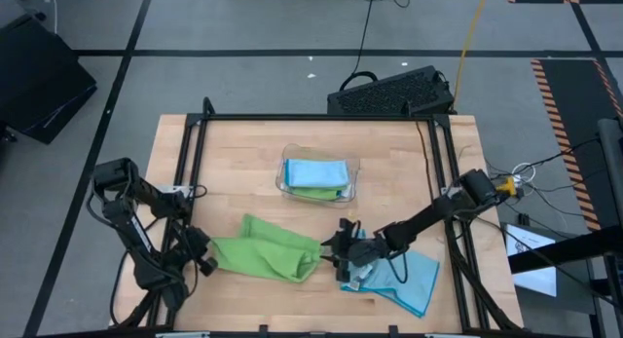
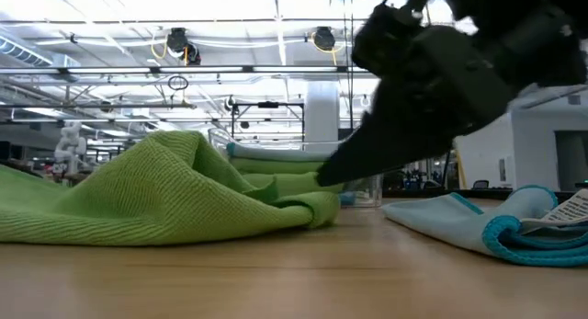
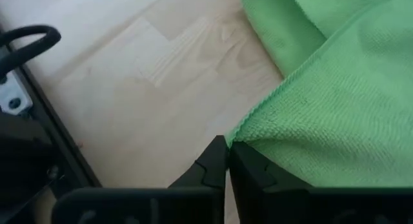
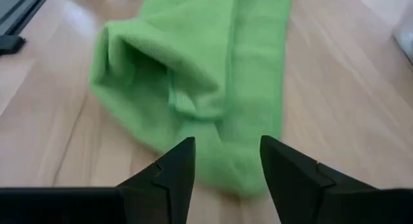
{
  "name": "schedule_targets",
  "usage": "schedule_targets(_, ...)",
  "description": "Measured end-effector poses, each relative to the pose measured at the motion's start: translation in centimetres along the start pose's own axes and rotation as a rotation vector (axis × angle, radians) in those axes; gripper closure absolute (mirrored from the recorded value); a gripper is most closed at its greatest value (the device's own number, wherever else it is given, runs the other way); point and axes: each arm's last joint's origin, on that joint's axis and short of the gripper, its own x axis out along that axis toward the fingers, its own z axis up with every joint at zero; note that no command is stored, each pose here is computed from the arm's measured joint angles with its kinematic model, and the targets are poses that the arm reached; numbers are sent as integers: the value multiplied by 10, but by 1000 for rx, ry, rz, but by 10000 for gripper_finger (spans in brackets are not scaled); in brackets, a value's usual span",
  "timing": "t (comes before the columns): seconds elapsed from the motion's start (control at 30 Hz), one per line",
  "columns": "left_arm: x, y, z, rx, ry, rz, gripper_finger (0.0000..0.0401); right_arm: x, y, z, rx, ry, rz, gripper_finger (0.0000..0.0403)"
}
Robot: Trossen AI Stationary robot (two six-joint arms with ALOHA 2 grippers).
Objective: Fold microfiber towels
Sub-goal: Fold the green microfiber cloth
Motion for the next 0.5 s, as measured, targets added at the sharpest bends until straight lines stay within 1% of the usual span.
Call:
schedule_targets(0.1, 0, -2, 2, -31, 8, 2, 361, 9, 5, 5, -30, -11, 2, 234)
schedule_targets(0.17, -3, -5, 4, -47, 18, -10, 338, 14, 7, 6, -43, -9, 8, 234)
schedule_targets(0.27, -12, -9, 12, -61, 26, -44, 296, 20, 10, 3, -50, 13, 47, 234)
schedule_targets(0.4, -31, -13, 29, -58, 50, -79, 241, 20, 10, 2, -46, 23, 48, 234)
schedule_targets(0.5, -46, -17, 46, -34, 28, -122, 210, 20, 10, 2, -58, 27, 46, 234)
